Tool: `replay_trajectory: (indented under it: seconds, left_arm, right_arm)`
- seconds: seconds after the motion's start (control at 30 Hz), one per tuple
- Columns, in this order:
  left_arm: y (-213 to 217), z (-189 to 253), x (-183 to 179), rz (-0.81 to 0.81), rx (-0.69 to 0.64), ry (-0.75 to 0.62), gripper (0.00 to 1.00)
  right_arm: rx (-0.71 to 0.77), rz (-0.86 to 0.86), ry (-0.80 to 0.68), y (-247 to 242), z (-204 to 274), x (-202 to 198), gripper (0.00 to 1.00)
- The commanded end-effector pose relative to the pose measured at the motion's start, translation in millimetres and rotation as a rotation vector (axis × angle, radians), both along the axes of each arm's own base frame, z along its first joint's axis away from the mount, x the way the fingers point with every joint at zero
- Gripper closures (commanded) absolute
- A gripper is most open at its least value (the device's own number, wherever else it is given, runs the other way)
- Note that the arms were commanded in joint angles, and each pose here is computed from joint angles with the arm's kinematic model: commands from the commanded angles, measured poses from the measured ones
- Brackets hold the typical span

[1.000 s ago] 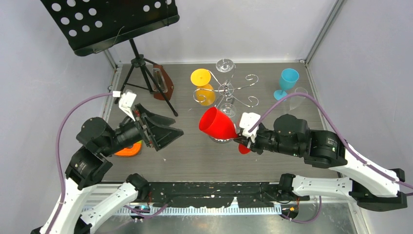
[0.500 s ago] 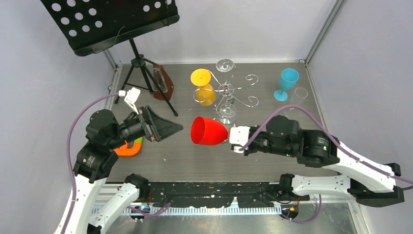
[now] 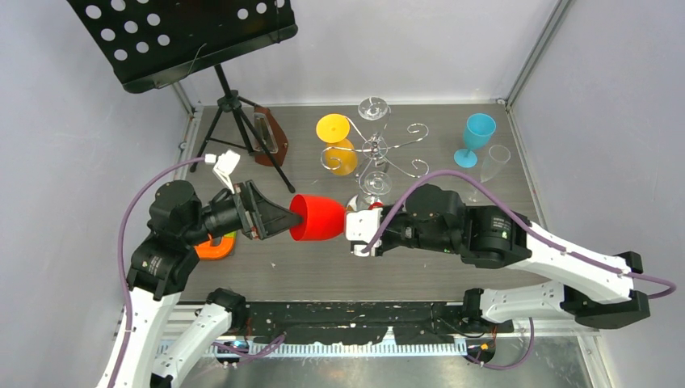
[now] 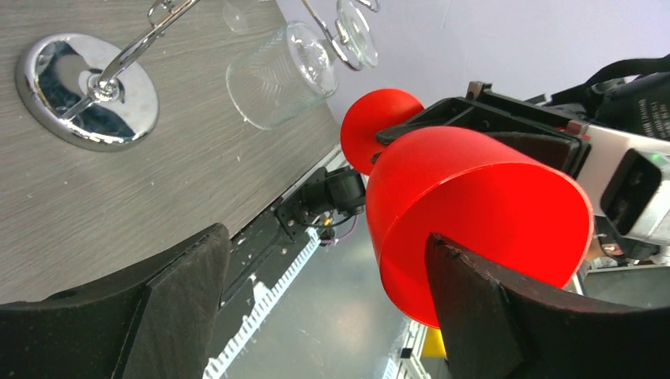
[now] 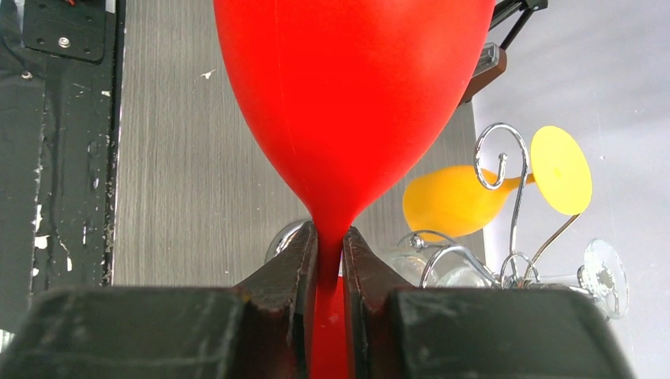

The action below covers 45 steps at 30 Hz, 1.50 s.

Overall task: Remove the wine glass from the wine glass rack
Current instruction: Place the wine glass at the center of the board.

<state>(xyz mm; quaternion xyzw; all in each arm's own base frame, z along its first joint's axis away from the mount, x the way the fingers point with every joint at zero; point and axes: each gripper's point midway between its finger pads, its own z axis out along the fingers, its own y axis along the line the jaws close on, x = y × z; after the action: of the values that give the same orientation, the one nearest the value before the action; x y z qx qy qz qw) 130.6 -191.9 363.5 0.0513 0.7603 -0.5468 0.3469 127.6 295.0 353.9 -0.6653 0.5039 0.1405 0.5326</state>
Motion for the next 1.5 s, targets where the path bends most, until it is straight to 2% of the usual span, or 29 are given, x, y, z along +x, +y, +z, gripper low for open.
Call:
replay_trajectory:
  seconds: [0.0, 0.17, 0.27, 0.53, 0.6, 0.67, 0.8, 0.93, 1.03, 1.1, 1.27, 1.47]
  left_arm:
    - [2.6, -6.5, -8.1, -0.033, 0.039, -0.02, 0.12]
    - [6.0, -11.5, -10.9, -0.029, 0.072, -0.021, 0.25]
    - [5.7, -12.3, -12.2, -0.037, 0.071, -0.023, 0.41]
    - [1.0, -13.1, -16.6, -0.082, 0.045, -0.019, 0.75]
    - [0.0, -12.9, -17.9, -0.093, 0.038, -0.018, 0.85]
    - [0.0, -11.9, -18.8, -0.095, 0.036, -0.021, 1.0]
    - [2.0, -10.0, -20.1, -0.089, 0.046, -0.041, 1.0]
    - [5.6, -14.7, -17.9, -0.067, 0.083, -0.038, 1.0]
    - [11.5, -18.7, -15.0, -0.032, 0.13, -0.042, 1.0]
    - [15.6, -19.3, -14.5, -0.014, 0.161, -0.052, 1.0]
    - [24.9, -17.1, -20.8, -0.007, 0.232, -0.079, 1.0]
    - [48.7, -32.8, -16.1, 0.069, 0.404, -0.07, 1.0]
  right_arm:
    - [0.079, -0.023, -0.064, 9.0, 31.5, 7.2, 0.94]
    - [0.049, -0.046, -0.076, 12.5, 26.2, 11.5, 0.94]
    - [0.029, -0.06, -0.08, 13.9, 21.9, 13.6, 0.94]
    - [-0.007, -0.068, -0.067, 25.1, 6.2, 14.1, 0.94]
    - [-0.016, -0.069, -0.065, 27.4, 1.7, 14.6, 0.94]
    - [-0.026, -0.073, -0.065, 28.8, -2.9, 15.8, 0.94]
    - [-0.028, -0.088, -0.066, 28.9, -5.1, 17.6, 0.94]
    - [0.004, -0.105, -0.073, 23.7, -0.3, 18.9, 0.81]
    - [0.042, -0.111, -0.071, 17.4, 6.2, 17.3, 0.57]
    - [0.07, -0.111, -0.069, 11.2, 10.7, 14.9, 0.49]
    - [0.138, -0.107, -0.049, -10.3, 19.1, 6.5, 0.42]
    - [0.275, -0.172, -0.035, -35.5, 34.8, 7.3, 0.3]
